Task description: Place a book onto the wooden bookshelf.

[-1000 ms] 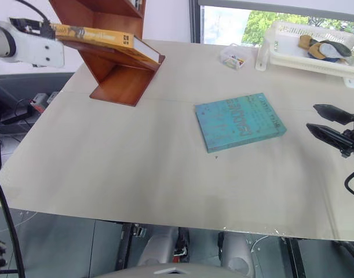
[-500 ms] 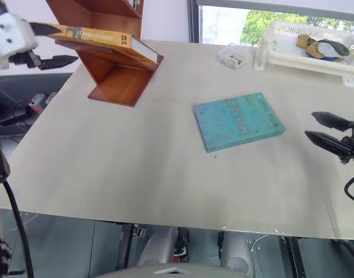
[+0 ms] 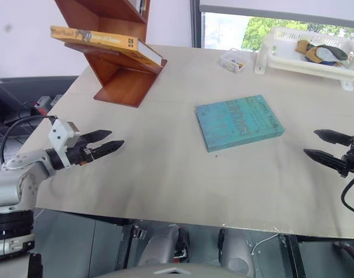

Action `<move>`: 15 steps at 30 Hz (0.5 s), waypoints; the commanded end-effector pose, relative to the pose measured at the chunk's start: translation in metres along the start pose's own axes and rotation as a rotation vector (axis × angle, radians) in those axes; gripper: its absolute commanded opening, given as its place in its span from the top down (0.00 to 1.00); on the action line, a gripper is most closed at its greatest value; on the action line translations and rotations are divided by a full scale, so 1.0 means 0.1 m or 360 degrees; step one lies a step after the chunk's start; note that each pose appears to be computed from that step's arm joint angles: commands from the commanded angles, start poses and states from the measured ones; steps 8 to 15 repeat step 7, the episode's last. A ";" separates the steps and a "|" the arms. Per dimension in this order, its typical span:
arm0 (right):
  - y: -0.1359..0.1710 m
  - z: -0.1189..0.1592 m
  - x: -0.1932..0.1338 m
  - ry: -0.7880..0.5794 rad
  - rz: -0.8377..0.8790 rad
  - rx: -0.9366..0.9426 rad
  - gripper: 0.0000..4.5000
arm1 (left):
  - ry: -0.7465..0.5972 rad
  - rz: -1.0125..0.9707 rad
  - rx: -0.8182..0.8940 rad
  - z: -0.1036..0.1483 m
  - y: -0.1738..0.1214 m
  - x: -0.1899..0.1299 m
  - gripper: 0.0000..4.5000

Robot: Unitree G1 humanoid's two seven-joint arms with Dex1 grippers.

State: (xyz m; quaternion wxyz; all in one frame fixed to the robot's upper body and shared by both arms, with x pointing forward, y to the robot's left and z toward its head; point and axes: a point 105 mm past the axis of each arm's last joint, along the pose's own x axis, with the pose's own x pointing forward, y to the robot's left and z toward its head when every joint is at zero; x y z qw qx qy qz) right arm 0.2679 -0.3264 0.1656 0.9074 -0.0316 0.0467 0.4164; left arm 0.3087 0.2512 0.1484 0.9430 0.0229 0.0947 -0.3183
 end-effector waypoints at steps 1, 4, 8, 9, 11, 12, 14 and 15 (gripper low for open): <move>-0.07 0.12 -0.12 -0.0093 -0.0127 -0.0099 0.00 | -0.0168 0.0047 0.0018 0.14 -0.10 0.05 0.18; -0.10 0.09 -0.14 -0.0110 -0.0166 -0.0094 0.00 | -0.0207 0.0050 0.0027 0.14 -0.14 0.11 0.18; -0.10 0.07 -0.15 -0.0119 -0.0172 -0.0079 0.00 | -0.0222 0.0015 0.0014 0.15 -0.17 0.15 0.18; -0.10 0.07 -0.15 -0.0119 -0.0172 -0.0079 0.00 | -0.0222 0.0015 0.0014 0.15 -0.17 0.15 0.18; -0.10 0.07 -0.15 -0.0119 -0.0172 -0.0079 0.00 | -0.0222 0.0015 0.0014 0.15 -0.17 0.15 0.18; -0.10 0.07 -0.15 -0.0119 -0.0172 -0.0079 0.00 | -0.0222 0.0015 0.0014 0.15 -0.17 0.15 0.18; -0.10 0.07 -0.15 -0.0119 -0.0172 -0.0079 0.00 | -0.0222 0.0015 0.0014 0.15 -0.17 0.15 0.18; -0.10 0.07 -0.15 -0.0119 -0.0172 -0.0079 0.00 | -0.0222 0.0015 0.0014 0.15 -0.17 0.15 0.18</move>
